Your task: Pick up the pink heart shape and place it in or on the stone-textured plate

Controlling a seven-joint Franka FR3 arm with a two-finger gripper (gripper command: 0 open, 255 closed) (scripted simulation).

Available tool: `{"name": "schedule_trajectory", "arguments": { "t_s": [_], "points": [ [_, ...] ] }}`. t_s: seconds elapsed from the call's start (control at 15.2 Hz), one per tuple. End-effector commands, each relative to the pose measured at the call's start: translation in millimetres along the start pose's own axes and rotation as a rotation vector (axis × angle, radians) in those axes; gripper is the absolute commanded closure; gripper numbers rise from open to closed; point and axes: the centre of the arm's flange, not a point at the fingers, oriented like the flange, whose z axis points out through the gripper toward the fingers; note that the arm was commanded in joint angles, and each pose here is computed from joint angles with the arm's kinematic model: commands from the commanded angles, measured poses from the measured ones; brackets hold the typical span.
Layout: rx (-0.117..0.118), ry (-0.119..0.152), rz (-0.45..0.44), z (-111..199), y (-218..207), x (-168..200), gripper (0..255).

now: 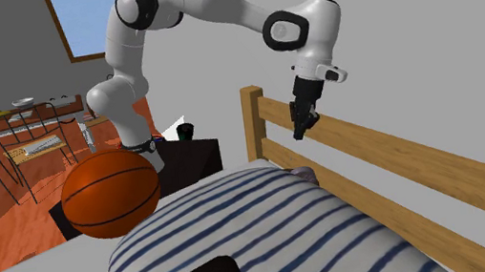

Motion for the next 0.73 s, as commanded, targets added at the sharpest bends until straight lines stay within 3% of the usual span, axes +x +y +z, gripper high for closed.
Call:
{"name": "schedule_trajectory", "arguments": {
  "t_s": [0.0,0.2,0.26,0.46,0.53,0.59,0.66],
  "points": [
    [-0.029,0.078,-0.02,60.5,-7.2,37.7,255],
    [-0.029,0.078,-0.02,60.5,-7.2,37.7,255],
    [-0.03,0.076,-0.021,61.4,-16.5,33.5,0],
    [-0.032,0.075,-0.011,109.5,-25.7,29.0,0],
    [-0.034,0.077,-0.012,96.3,-23.2,15.3,0],
    [-0.029,0.078,-0.02,60.5,-7.2,37.7,0],
    [-0.029,0.078,-0.02,47.3,-7.5,36.7,0]
  ]
}}
